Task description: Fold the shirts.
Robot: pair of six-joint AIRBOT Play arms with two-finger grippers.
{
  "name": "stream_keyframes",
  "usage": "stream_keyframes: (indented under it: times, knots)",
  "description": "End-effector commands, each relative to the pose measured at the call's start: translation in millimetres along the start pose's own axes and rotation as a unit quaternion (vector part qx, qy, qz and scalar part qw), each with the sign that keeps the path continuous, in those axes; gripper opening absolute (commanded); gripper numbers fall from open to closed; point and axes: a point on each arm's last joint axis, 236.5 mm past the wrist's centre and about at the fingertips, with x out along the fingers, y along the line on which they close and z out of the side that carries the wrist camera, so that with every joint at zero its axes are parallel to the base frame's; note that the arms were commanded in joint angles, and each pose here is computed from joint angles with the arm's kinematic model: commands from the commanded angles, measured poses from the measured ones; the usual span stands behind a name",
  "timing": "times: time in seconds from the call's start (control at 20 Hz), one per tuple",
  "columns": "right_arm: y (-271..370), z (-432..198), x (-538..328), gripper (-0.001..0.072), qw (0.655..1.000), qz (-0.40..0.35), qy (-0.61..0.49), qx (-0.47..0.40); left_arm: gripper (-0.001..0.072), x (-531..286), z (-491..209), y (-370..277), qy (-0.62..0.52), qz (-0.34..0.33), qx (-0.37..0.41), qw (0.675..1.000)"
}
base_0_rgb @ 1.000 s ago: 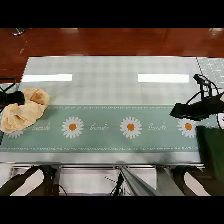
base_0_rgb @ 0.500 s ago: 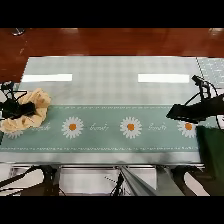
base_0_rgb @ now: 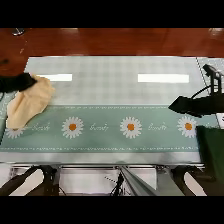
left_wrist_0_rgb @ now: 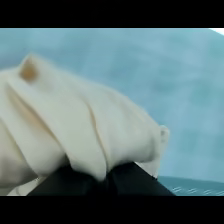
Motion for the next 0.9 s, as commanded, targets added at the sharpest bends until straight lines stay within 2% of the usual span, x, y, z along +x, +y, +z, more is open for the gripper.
stream_keyframes:
  times: [0.0, 0.25, 0.4, 0.55, 0.75, 0.85]
  knots:
    - [16, 20, -37, 0.0603, 0.997, 0.007, -0.069, -0.023, 0.0029, -80, 75, -124, -0.143, -0.156, 0.046, 0.976]
    - [41, 34, -98, 0.0603, 0.984, 0.015, -0.167, -0.063, 0.0029, -204, 117, -265, -0.252, -0.265, 0.168, 0.915]
    - [49, 32, -120, 0.0603, 0.976, 0.019, -0.203, -0.075, 0.0029, -279, 130, -327, -0.328, -0.324, 0.194, 0.866]
    - [54, 27, -134, 0.0603, 0.970, 0.022, -0.226, -0.083, 0.0029, -307, 123, -364, -0.357, -0.368, 0.204, 0.834]
    - [56, 23, -143, 0.0603, 0.966, 0.022, -0.240, -0.089, 0.0029, -260, 56, -409, -0.257, -0.434, 0.220, 0.835]
    - [54, 23, -143, 0.0603, 0.966, 0.016, -0.240, -0.089, 0.0029, -224, 6, -425, -0.180, -0.470, 0.191, 0.843]
